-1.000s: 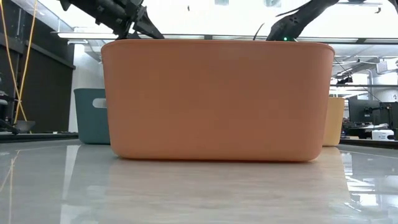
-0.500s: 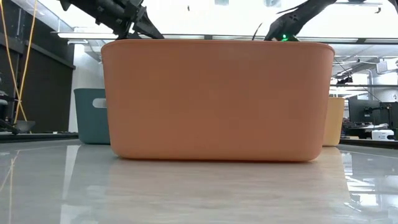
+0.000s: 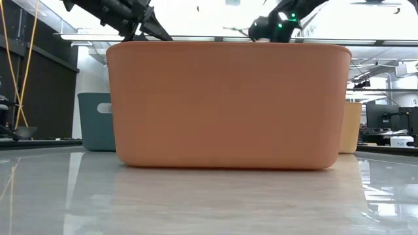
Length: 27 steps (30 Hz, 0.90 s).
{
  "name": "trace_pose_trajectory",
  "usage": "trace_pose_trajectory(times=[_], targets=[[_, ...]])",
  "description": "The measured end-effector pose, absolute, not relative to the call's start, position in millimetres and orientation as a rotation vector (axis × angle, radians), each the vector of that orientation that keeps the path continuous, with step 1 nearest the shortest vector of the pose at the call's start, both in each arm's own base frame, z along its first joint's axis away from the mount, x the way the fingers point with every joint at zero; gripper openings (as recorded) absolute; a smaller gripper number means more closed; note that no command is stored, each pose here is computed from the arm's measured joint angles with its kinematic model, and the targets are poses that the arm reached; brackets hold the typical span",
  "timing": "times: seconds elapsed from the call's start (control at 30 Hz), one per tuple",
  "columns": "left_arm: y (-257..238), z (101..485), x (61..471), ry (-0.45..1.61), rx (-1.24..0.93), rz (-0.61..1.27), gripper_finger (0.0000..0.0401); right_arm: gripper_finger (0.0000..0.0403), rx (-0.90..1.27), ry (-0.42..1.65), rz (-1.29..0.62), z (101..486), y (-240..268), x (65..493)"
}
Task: Sort spices by type
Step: Put the top red seasoning can into the orange bin
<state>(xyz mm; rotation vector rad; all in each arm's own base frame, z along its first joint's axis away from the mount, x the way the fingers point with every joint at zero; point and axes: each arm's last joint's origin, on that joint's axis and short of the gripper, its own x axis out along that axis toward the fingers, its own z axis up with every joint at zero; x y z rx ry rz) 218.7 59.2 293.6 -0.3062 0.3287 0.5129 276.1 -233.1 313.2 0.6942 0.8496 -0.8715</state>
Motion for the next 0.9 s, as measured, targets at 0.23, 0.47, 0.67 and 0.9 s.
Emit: trace_pose_trajectory(times=[0.23,0.47,0.67,0.9], targets=[[59,294,219,0.322,-0.331,0.517,0.0245,0.0147,0.643,0.709,-0.662,301,-224,324],[59,294,219,0.322,-0.329,0.525,0.0245,0.0012,0.656,0.752,-0.586,258,-202,372],[60,294,219,0.319,-0.326,0.539,0.0245,0.0003,0.563,0.733,-0.734,239,-191,392],[60,294,218,0.318,-0.324,0.547,0.0245,0.0001,0.546,0.741,-0.856,218,-196,398]])
